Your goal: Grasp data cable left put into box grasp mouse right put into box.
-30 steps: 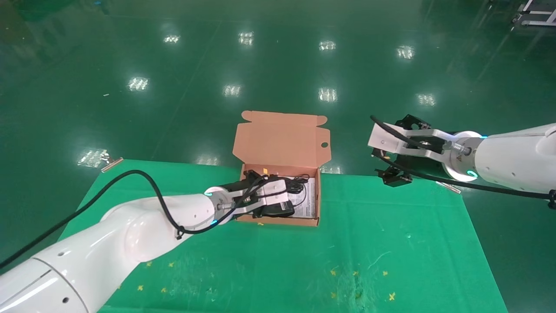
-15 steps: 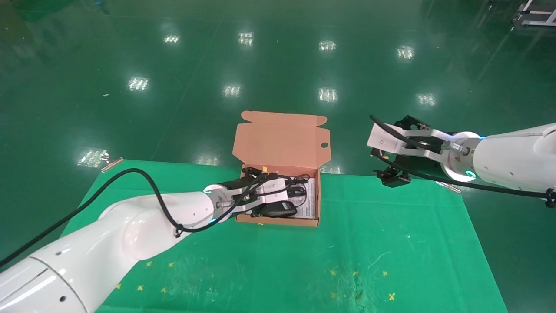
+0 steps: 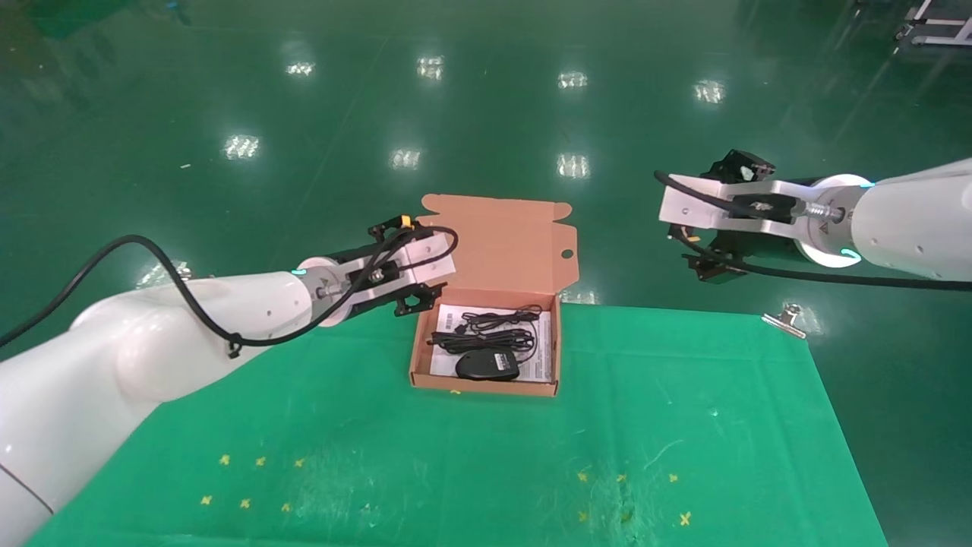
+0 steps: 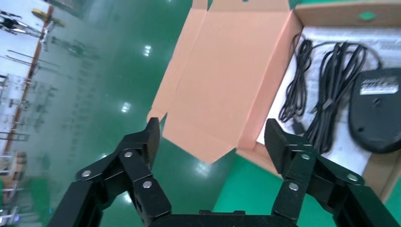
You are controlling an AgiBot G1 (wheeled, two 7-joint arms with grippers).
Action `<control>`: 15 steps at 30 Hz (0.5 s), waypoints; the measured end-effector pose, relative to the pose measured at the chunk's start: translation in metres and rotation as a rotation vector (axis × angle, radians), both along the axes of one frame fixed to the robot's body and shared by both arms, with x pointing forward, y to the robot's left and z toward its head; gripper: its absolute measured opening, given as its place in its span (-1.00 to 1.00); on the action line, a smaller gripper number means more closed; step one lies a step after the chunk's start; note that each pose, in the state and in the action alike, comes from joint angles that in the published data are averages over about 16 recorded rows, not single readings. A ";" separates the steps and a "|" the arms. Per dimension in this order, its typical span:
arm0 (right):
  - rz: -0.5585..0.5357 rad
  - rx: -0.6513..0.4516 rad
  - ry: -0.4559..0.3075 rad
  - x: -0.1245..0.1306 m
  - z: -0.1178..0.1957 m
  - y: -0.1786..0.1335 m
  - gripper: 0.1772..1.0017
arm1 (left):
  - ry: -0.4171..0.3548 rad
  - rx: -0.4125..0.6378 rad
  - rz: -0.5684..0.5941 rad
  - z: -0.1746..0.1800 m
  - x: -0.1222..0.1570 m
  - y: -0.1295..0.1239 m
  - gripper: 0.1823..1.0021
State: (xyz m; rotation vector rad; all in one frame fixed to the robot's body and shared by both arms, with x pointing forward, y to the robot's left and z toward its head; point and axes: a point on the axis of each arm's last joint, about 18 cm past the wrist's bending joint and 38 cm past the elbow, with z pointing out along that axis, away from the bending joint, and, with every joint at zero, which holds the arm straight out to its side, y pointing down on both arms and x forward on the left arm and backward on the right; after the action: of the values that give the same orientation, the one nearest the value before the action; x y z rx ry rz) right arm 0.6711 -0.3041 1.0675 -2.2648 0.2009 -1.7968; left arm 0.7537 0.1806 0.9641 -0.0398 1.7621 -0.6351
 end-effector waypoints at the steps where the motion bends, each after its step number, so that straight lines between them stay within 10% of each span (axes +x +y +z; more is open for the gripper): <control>1: 0.003 0.008 0.012 -0.001 -0.003 0.000 1.00 | 0.013 -0.013 -0.002 -0.001 -0.001 0.003 0.34; 15: 0.136 0.220 0.260 -0.020 -0.060 0.008 1.00 | 0.241 -0.239 -0.097 -0.028 -0.037 0.037 0.87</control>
State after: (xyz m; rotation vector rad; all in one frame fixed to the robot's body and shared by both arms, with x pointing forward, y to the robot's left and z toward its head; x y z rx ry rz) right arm 0.6508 -0.2965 1.0075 -2.2845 0.2692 -1.3405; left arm 0.7165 0.2179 0.9366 -0.2041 1.9183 -0.9413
